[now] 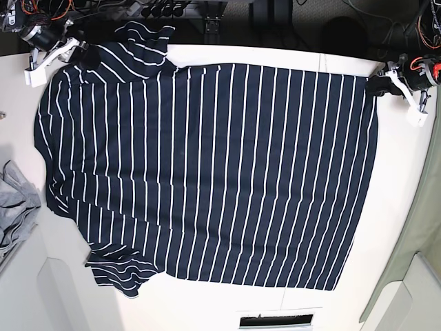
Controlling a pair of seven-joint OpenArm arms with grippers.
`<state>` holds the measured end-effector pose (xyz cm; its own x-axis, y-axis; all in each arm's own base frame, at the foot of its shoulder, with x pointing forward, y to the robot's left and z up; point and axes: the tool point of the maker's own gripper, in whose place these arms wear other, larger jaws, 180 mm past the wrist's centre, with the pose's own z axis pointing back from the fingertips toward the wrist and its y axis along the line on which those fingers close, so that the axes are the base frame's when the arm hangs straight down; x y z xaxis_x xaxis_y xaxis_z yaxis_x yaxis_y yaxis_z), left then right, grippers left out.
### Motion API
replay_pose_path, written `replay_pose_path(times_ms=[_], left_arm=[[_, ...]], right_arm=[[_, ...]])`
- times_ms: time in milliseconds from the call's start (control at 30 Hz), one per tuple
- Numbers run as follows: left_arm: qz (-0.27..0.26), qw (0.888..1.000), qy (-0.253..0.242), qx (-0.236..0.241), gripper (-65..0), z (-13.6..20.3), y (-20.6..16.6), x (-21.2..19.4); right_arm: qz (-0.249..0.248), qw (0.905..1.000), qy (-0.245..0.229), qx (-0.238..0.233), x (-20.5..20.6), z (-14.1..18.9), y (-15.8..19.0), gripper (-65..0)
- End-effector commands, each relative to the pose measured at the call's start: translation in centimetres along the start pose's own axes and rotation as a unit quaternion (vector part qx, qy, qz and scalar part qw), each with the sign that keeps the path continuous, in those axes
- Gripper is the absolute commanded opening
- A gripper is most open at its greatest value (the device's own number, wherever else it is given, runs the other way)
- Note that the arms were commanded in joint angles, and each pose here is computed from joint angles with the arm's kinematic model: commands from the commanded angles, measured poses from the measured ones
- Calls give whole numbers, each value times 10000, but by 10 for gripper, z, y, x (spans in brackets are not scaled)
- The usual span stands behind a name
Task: Layout the t-shirt on the table in an organized manner, then fold the t-shirt properly
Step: 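Grasp the shoulder corners with both grippers, then lift the shoulder edge with both grippers and fold it toward the hem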
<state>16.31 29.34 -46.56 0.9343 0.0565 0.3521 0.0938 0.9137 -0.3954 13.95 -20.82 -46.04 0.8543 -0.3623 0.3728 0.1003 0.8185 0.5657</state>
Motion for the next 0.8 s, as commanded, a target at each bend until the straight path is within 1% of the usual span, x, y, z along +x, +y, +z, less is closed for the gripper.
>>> replay_pose_path(times_ms=[0, 100, 200, 300, 400, 467, 567, 667, 767], left_arm=[[-119, 9996, 181, 157, -650, 5, 6, -3], [-276, 9995, 123, 97, -650, 9, -1, 8], [-348, 9992, -101, -143, -650, 18, -18, 28], [-436, 9968, -607, -282, -650, 37, -29, 60], [-507, 9919, -1155, -145, -650, 61, -25, 89], [-510, 9887, -1406, -51, -650, 74, -21, 100], [-513, 9879, -1466, 10, -650, 79, -18, 104], [-568, 9878, -1451, -21, -650, 73, -21, 103], [-828, 9836, -1588, 219, -650, 66, -17, 107]], right_arm=[[46, 9999, -133, 42, 9, 4, 1, -650], [-32, 9997, -199, 113, 13, 8, 1, -650], [-86, 9992, -372, 152, 23, 20, 1, -650], [-38, 9971, -756, 79, 42, 41, -2, -650], [197, 9943, -1043, -114, 60, 62, -4, -650], [413, 9916, -1212, -199, 75, 73, -2, -650], [737, 9870, -1411, -241, 98, 82, 1, -650], [999, 9821, -1565, -315, 124, 83, 3, -650], [1139, 9768, -1790, -305, 147, 80, 8, -650]])
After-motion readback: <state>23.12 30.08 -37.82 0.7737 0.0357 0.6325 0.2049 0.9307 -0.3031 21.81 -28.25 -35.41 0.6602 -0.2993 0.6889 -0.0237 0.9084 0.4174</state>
